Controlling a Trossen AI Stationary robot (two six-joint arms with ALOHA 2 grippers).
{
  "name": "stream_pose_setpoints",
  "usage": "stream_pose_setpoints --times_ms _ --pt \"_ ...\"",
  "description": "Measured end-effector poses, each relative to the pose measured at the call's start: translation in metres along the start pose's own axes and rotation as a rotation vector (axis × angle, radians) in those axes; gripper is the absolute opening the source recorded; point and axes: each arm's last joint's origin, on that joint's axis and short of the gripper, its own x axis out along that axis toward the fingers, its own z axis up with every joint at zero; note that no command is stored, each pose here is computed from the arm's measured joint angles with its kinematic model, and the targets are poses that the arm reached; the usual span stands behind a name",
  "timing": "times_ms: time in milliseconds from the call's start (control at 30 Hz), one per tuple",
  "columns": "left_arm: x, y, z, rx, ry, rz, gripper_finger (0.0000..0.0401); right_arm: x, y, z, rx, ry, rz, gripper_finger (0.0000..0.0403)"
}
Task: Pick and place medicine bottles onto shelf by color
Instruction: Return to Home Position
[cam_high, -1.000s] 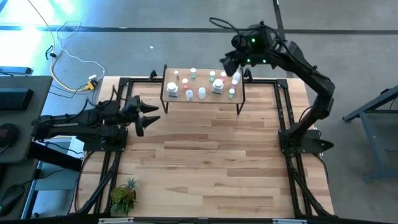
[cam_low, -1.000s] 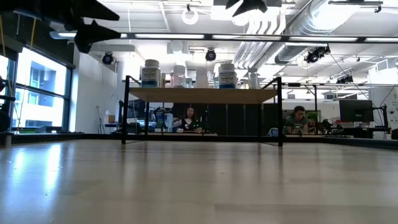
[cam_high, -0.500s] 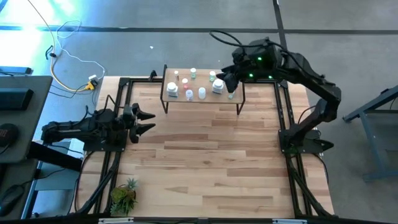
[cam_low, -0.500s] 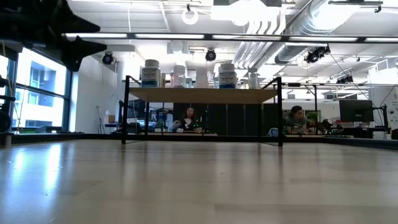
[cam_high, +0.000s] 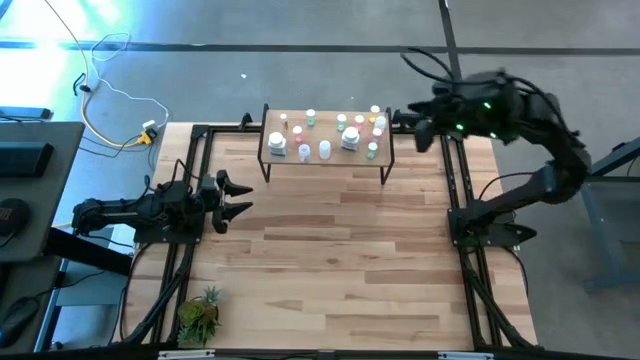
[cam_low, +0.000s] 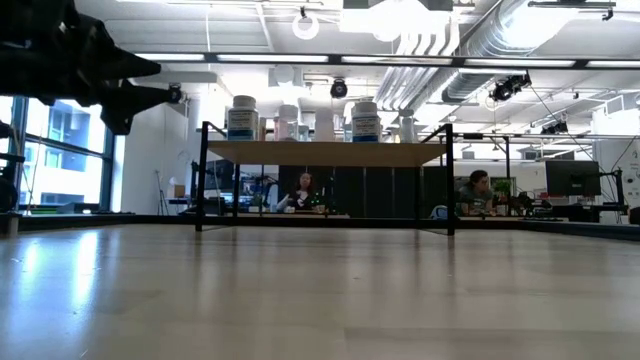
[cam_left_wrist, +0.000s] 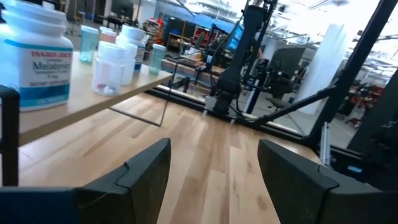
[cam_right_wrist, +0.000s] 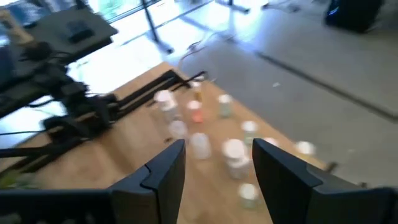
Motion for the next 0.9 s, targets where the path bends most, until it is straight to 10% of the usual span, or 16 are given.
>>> stream_pose_setpoints --times_ms 900 --pt "0.0 0.0 0.0 0.03 -0.002 0.009 0.0232 0.043 -0.056 -0.253 -0.019 -0.053 0.191 0.0177"
